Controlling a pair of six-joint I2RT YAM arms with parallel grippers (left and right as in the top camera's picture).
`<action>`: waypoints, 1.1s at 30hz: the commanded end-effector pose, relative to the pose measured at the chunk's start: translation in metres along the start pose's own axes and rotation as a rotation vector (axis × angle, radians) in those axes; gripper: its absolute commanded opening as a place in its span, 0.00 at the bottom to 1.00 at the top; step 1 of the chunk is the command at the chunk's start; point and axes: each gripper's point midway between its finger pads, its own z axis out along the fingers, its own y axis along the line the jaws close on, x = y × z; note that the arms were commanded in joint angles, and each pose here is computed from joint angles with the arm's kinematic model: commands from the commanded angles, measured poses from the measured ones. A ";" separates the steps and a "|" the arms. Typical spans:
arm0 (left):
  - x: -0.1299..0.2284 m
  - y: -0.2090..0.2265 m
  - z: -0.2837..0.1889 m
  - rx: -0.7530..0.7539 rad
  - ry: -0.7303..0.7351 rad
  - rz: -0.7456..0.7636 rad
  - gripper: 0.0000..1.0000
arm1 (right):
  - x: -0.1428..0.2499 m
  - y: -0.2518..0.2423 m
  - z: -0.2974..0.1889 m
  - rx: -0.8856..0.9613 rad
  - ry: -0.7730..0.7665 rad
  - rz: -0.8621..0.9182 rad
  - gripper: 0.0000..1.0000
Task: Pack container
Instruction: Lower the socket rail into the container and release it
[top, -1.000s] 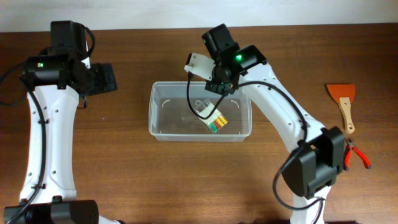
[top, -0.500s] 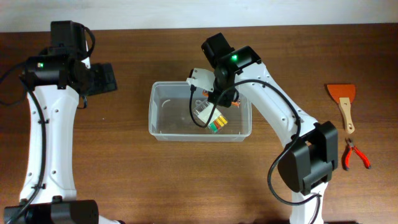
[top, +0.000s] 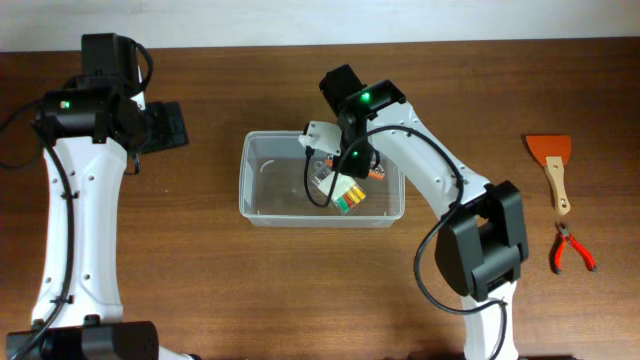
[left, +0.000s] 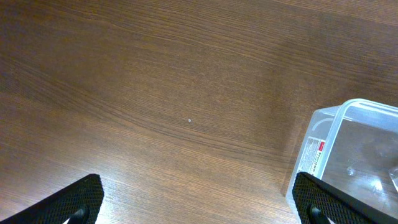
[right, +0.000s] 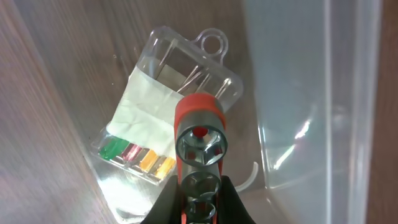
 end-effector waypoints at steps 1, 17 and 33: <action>-0.005 0.004 -0.007 -0.011 -0.026 -0.003 0.99 | -0.001 0.003 0.011 -0.036 -0.010 -0.005 0.04; -0.005 0.004 -0.007 -0.011 -0.026 -0.003 0.99 | 0.006 0.003 0.032 -0.081 0.005 0.017 0.18; -0.005 0.004 -0.007 -0.011 -0.026 -0.003 0.99 | 0.006 0.003 0.032 -0.081 0.005 0.018 0.51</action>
